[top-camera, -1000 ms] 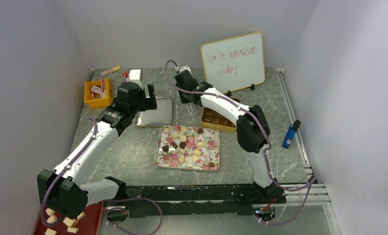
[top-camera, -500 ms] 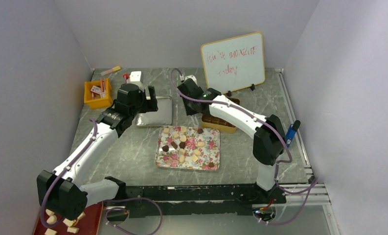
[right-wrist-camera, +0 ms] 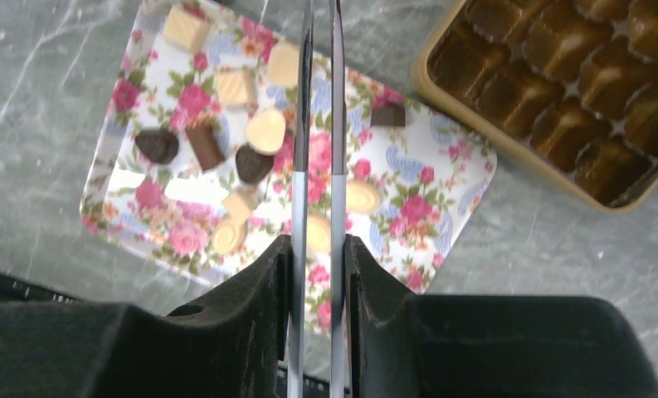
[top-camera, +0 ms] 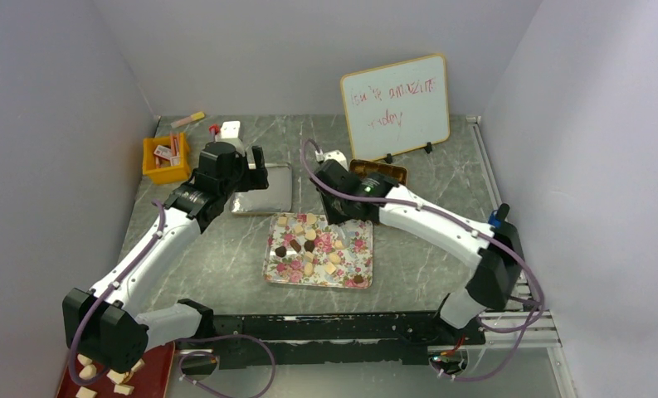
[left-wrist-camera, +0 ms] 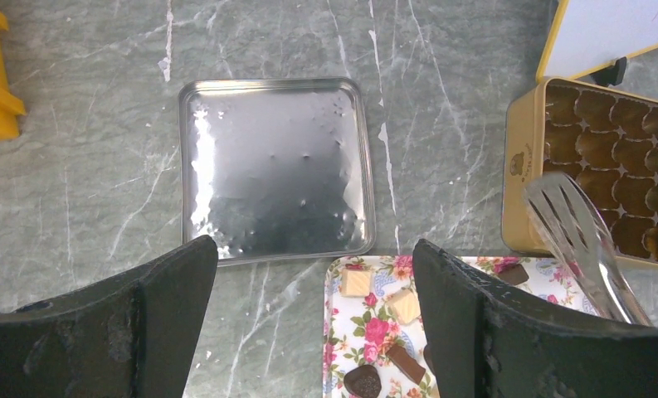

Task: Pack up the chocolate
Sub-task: Pick up the fake chocolate from the plate.

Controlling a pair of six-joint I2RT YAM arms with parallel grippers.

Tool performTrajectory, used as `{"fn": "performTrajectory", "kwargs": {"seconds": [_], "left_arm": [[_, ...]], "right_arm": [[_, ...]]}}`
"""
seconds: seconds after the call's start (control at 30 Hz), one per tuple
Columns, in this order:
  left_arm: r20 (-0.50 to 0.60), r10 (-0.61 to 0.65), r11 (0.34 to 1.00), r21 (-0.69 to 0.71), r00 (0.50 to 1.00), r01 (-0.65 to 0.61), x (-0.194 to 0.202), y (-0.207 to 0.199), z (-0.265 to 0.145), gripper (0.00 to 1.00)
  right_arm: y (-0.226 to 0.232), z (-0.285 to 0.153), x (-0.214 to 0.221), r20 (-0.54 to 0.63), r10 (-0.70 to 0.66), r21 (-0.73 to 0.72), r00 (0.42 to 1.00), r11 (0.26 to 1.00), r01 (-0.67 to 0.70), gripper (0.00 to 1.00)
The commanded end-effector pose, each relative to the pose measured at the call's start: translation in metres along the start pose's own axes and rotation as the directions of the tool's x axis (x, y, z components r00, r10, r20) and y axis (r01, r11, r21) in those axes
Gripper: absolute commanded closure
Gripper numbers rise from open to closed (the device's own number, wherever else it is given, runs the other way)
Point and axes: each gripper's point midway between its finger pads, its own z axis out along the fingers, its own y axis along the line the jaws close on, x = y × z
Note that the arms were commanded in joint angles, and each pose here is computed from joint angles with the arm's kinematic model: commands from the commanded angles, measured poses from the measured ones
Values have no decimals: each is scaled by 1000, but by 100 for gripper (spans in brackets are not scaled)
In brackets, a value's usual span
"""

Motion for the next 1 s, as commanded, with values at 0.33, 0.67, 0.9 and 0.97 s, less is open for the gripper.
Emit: {"fn": "performTrajectory", "kwargs": {"seconds": [0.33, 0.67, 0.9, 0.97], "left_arm": [[42, -45, 998, 46, 998, 43, -12, -9, -5, 9], [26, -50, 997, 55, 998, 49, -6, -10, -5, 10], [26, -44, 998, 55, 999, 43, -5, -9, -8, 10], [25, -44, 998, 56, 999, 42, -5, -9, -8, 10]], "right_arm": [[-19, -82, 87, -99, 55, 37, 994, 998, -52, 79], [-24, -86, 133, -168, 91, 64, 982, 995, -81, 72], [-16, -79, 144, -190, 87, 58, 978, 995, -77, 54], [-15, -78, 146, -194, 88, 59, 977, 995, -77, 53]]}}
